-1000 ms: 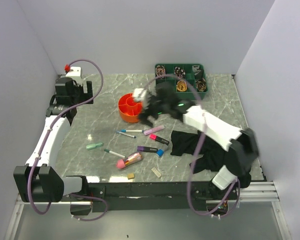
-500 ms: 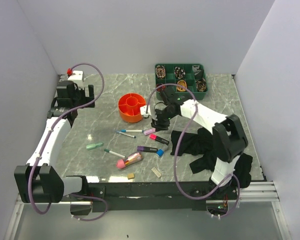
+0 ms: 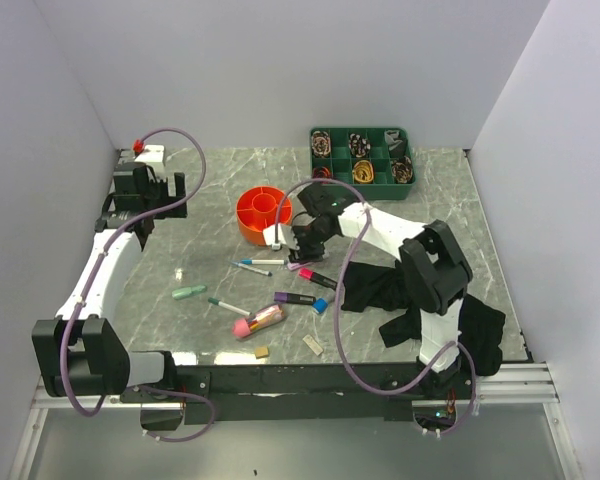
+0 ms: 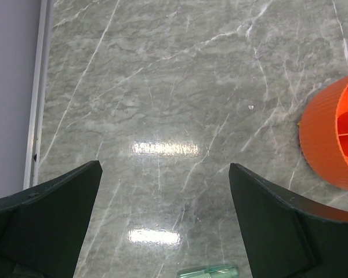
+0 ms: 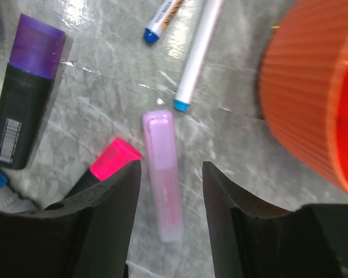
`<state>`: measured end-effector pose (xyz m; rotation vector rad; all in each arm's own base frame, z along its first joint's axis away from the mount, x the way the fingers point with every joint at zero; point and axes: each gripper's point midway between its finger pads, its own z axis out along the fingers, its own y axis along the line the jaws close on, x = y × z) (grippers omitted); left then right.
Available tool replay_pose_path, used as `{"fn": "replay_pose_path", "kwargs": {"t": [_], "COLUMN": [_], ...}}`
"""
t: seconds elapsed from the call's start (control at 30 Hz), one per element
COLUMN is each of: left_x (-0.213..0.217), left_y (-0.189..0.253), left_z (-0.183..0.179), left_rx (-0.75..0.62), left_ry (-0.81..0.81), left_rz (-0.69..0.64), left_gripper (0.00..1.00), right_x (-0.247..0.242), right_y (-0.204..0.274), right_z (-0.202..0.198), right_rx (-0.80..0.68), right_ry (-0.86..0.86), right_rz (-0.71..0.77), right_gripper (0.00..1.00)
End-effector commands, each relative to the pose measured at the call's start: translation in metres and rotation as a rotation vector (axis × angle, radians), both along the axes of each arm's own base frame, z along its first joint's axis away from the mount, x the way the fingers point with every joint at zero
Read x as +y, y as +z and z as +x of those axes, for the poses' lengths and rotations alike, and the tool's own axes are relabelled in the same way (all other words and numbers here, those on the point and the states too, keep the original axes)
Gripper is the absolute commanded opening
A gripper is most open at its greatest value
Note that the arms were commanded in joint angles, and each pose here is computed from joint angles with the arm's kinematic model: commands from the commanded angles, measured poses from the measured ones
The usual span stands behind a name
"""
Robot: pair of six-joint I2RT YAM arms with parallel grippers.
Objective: Sort the stationery into containers
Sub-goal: Pick up the stationery from the center of the board, then place the stationery in the storage box.
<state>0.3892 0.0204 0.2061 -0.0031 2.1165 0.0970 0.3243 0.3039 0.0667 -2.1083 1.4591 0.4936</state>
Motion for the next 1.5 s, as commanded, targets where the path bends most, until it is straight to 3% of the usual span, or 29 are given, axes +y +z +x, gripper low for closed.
{"fn": "replay_pose_path", "kwargs": {"t": [0.0, 0.23, 0.63, 0.77, 0.9, 0.97, 1.17, 1.27, 1.33, 1.37, 1.43, 1.47], "left_x": [0.000, 0.001, -0.001, -0.003, -0.002, -0.003, -0.004, -0.005, -0.009, -0.008, -0.011, -0.011], "left_y": [0.008, 0.009, 0.010, 0.011, 0.014, 0.014, 0.016, 0.012, 0.010, 0.008, 0.007, 0.005], "left_z": [0.004, 0.001, 0.003, 0.004, 0.005, 0.006, 0.009, 0.011, 0.012, 0.012, 0.013, 0.013], "left_rx": [-0.023, -0.025, -0.030, -0.032, -0.041, -0.044, -0.060, -0.057, -0.051, -0.047, -0.039, -0.028], "left_ry": [-0.006, -0.001, -0.006, -0.011, -0.011, -0.016, -0.019, -0.019, -0.038, -0.036, -0.046, -0.047], "left_rz": [0.002, 0.003, -0.007, -0.015, -0.012, -0.017, -0.031, -0.036, -0.044, -0.047, -0.052, -0.053], "left_gripper": [0.99, 0.99, 0.99, 1.00, 1.00, 0.99, 0.99, 1.00, 0.99, 0.99, 0.99, 0.99], "right_x": [0.015, 0.019, 0.021, 0.021, 0.014, 0.008, 0.009, 0.023, 0.033, 0.038, 0.045, 0.051], "right_y": [-0.002, -0.019, -0.037, -0.039, -0.034, -0.028, 0.063, 0.129, 0.169, 0.197, 0.222, 0.244], "right_z": [0.007, 0.005, 0.002, -0.001, -0.007, -0.013, -0.017, -0.014, -0.019, -0.001, 0.007, 0.021], "right_rx": [-0.017, 0.002, -0.003, 0.006, 0.010, 0.020, -0.046, -0.059, 0.011, -0.039, 0.059, 0.006], "right_ry": [-0.007, -0.028, -0.044, -0.042, -0.028, -0.025, -0.035, -0.055, -0.093, -0.116, -0.220, -0.226], "right_rz": [-0.021, -0.050, -0.116, -0.136, -0.154, -0.163, 0.032, 0.251, 0.412, 0.522, 0.654, 0.753], "right_gripper": [0.56, 0.60, 0.58, 0.48, 0.26, 0.22, 0.21, 0.19, 0.18, 0.16, 0.13, 0.05]}}
